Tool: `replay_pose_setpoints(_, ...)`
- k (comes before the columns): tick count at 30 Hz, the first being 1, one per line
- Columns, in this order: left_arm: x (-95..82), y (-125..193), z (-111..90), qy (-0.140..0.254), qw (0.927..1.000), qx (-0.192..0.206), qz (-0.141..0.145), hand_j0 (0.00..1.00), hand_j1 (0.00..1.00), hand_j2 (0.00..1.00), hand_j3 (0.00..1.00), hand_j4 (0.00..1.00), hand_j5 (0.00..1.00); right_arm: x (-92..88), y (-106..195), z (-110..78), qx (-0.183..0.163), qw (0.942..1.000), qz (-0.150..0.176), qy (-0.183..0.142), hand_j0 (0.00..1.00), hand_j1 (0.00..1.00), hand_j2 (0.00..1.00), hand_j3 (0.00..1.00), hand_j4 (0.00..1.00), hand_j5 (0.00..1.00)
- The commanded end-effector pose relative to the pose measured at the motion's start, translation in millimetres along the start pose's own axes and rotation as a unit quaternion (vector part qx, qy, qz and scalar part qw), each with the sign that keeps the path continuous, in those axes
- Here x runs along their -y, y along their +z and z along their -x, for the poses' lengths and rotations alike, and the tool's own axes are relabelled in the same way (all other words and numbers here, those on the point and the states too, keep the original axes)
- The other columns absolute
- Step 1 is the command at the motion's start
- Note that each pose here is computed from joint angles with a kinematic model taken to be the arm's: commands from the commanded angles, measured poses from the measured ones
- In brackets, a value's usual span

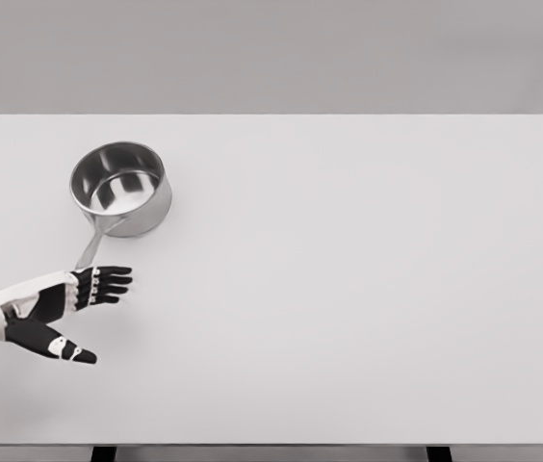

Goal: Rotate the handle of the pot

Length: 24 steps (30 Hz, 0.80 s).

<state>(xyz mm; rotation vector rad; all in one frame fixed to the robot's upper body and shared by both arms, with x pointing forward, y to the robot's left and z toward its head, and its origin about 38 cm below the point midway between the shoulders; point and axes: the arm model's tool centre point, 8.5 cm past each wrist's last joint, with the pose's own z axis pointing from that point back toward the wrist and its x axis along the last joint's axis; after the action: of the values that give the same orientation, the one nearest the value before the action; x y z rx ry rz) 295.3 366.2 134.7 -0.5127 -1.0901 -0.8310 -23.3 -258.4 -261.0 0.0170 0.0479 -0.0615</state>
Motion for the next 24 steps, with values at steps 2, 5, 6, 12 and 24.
replay_pose_setpoints(2,-7.0,5,-1,-0.003,0.9999,-0.001,-0.012,1.0,1.0,1.0,1.0,1.0,1.0,-0.1,0,0.0,0.0,1.0,0.0,0.0,1.0,1.0,1.0,1.0,1.0,1.0)
replay_pose_setpoints(5,-12.1,8,0,-0.013,0.9997,-0.009,-0.02,1.0,1.0,1.0,1.0,1.0,1.0,-0.1,0,0.0,0.0,1.0,0.0,0.0,1.0,1.0,1.0,1.0,1.0,1.0)
replay_pose_setpoints(6,-13.3,9,1,-0.013,0.9996,-0.012,-0.022,1.0,1.0,1.0,1.0,1.0,1.0,-0.2,0,0.5,-0.001,1.0,0.0,0.0,1.0,1.0,1.0,1.0,1.0,1.0)
replay_pose_setpoints(12,-24.5,18,-6,-0.053,0.9973,-0.027,-0.042,1.0,1.0,1.0,1.0,1.0,1.0,-0.1,0,0.0,0.0,1.0,0.0,0.0,1.0,1.0,1.0,1.0,1.0,1.0)
replay_pose_setpoints(24,-37.4,27,-15,-0.107,0.9909,-0.047,-0.068,1.0,1.0,1.0,1.0,1.0,1.0,-0.1,0,0.0,0.0,1.0,0.0,0.0,1.0,1.0,1.0,1.0,1.0,1.0)
